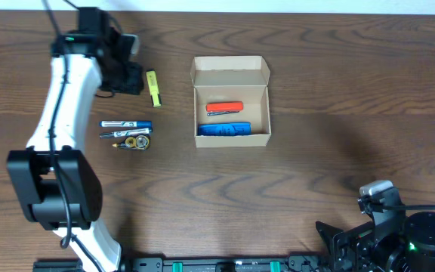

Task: Pack container
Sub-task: 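Release the stapler and move the left gripper toward the yellow highlighter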

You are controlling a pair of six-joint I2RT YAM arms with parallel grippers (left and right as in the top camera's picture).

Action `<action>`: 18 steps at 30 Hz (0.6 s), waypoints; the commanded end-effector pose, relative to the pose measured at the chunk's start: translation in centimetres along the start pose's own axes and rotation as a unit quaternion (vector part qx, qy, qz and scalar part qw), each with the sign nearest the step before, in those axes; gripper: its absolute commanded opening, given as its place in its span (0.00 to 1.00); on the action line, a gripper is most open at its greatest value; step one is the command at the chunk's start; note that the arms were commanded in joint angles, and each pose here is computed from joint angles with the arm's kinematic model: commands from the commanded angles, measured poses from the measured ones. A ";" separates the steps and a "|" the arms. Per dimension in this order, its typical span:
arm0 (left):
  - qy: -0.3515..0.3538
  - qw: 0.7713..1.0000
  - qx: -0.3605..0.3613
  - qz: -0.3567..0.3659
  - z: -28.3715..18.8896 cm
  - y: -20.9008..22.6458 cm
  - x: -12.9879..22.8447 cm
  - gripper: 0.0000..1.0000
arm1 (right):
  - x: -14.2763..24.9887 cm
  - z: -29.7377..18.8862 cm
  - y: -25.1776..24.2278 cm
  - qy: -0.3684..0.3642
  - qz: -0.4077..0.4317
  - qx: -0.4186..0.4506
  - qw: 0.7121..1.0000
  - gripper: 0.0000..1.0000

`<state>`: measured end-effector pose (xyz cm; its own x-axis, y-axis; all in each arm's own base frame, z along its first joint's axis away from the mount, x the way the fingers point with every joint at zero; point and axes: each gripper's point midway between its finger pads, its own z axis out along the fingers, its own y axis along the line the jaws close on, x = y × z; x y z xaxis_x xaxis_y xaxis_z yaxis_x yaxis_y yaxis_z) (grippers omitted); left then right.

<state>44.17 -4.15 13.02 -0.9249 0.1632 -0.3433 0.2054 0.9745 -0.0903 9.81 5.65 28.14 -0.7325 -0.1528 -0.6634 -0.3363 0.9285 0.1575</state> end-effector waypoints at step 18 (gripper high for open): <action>-0.048 0.995 -0.079 -0.043 8.2 0.0 -0.4 0.66 | 0.0 -0.1 0.1 0.000 -0.003 -0.002 1.000 0.99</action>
<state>47.36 -5.83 8.11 -0.8760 0.0968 -0.4725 0.0983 0.9949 0.0215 9.80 5.65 28.13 -0.7327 -0.1529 -0.6631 -0.3363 0.9285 0.1575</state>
